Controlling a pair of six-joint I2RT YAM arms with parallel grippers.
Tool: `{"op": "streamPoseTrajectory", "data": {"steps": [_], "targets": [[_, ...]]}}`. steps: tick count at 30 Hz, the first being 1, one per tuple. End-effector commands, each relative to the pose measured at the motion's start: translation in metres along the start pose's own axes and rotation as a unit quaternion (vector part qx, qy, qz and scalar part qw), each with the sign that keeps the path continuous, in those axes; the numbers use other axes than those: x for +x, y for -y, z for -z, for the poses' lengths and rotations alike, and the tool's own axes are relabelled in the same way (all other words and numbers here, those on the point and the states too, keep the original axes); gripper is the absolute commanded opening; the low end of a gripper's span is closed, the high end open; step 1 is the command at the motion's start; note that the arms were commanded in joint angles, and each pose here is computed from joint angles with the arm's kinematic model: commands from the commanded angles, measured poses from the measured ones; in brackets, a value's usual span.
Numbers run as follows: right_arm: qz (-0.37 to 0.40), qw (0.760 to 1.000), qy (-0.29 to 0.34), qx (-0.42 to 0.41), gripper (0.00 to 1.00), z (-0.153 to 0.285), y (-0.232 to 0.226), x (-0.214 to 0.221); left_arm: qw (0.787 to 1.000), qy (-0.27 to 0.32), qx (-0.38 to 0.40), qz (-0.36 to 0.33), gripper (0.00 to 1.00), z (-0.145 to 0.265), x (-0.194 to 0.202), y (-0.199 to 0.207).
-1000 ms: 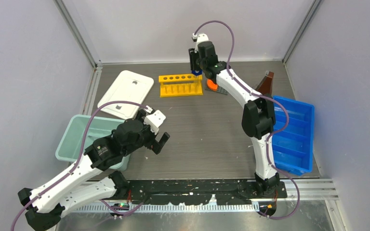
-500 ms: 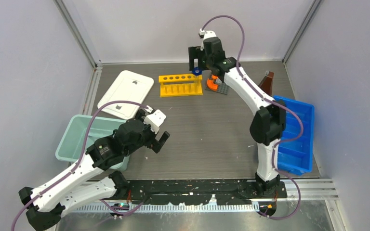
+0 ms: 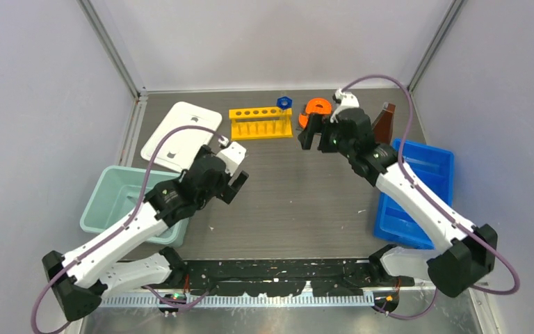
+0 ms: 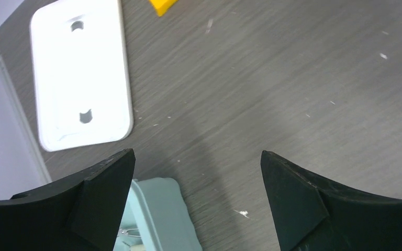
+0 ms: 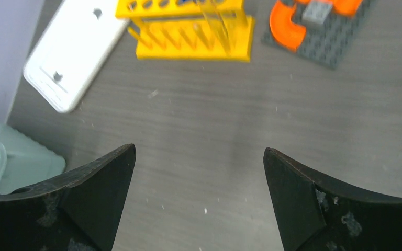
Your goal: Organize the chemistry lab equipment
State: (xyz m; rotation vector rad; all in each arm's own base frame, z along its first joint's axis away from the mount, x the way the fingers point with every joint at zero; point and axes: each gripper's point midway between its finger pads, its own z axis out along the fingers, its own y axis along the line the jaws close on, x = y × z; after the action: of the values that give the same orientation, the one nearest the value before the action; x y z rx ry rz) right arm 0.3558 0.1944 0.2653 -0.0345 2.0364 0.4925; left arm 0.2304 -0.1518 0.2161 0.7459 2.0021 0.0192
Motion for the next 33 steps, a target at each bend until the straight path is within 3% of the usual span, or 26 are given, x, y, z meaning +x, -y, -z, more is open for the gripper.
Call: {"op": "streamPoseTrajectory", "data": {"steps": [1, 8, 12, 18, 22, 33], "targets": [[-0.030, 0.999, 0.010, -0.020, 1.00, 0.025, 0.004, 0.025, 0.997, -0.019, -0.056, 0.045, 0.93, -0.011, -0.020, -0.034], [-0.052, 0.996, 0.060, -0.040, 1.00, 0.054, 0.019, 0.051, 0.993, -0.038, -0.085, 0.075, 0.88, -0.037, -0.046, -0.084], [-0.061, 0.995, 0.081, -0.024, 1.00, 0.067, 0.032, 0.058, 0.989, -0.056, -0.093, 0.101, 0.87, -0.060, -0.041, -0.112], [-0.049, 0.996, 0.075, -0.013, 0.99, 0.066, 0.041, 0.071, 0.987, -0.082, -0.111, 0.086, 0.84, -0.111, -0.018, -0.142], [-0.057, 0.995, 0.081, -0.014, 0.97, 0.064, 0.042, 0.074, 0.984, -0.079, -0.082, 0.137, 0.68, -0.150, -0.002, -0.164], [-0.052, 0.995, 0.089, -0.005, 0.96, 0.065, 0.047, 0.074, 0.982, -0.130, -0.004, 0.139, 0.61, -0.216, 0.043, -0.154]]}}
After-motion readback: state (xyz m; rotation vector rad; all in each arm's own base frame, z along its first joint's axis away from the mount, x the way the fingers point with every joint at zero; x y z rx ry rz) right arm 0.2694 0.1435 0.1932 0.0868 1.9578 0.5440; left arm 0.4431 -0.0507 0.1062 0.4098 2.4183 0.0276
